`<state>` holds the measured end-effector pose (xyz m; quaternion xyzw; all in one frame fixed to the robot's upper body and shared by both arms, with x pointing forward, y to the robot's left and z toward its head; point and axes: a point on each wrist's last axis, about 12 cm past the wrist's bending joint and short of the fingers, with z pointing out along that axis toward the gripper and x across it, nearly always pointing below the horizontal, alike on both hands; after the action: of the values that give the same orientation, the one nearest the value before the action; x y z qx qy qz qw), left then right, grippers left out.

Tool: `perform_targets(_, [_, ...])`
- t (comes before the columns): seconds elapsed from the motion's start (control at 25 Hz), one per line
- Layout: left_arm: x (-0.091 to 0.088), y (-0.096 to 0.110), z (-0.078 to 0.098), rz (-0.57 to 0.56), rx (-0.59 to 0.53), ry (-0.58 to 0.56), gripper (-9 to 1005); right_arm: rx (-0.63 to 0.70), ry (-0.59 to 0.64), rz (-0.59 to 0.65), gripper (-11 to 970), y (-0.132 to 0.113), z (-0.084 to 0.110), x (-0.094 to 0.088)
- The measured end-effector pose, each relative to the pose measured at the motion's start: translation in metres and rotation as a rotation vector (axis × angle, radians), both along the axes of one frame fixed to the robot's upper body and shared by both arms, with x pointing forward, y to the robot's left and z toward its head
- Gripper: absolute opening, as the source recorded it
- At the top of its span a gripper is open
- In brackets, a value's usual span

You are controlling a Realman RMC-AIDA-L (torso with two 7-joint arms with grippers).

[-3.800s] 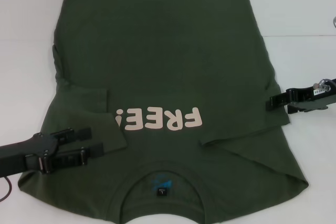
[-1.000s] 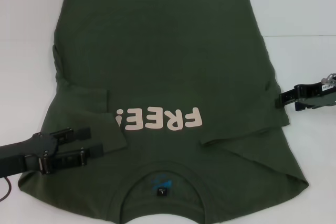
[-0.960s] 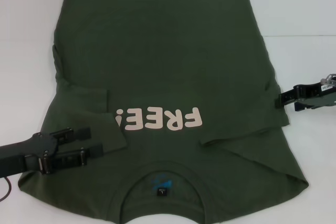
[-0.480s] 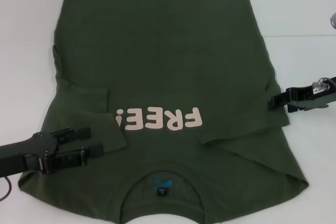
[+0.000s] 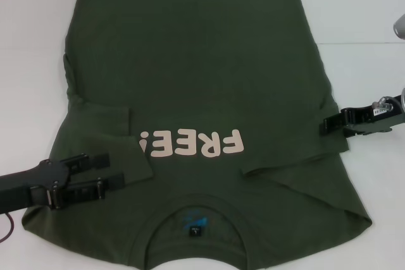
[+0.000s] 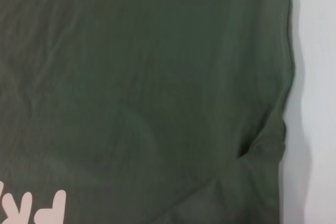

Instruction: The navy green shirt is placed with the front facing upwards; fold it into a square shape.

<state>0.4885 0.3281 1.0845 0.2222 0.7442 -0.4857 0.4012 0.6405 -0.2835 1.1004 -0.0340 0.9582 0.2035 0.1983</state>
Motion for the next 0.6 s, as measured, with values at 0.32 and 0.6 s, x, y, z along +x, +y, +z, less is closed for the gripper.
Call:
perform_targets(0.32, [-0.0003, 0.0002, -0.0002, 0.001, 0.0, 0.0, 888, 0.003, 0.0, -0.001, 631, 0.0027, -0.0027, -0.0009])
perform_targets(0.6, [-0.0005, 0.0003, -0.0003, 0.001, 0.0, 0.0, 888, 0.004, -0.001, 0.002, 629, 0.0045, -0.003, -0.0009])
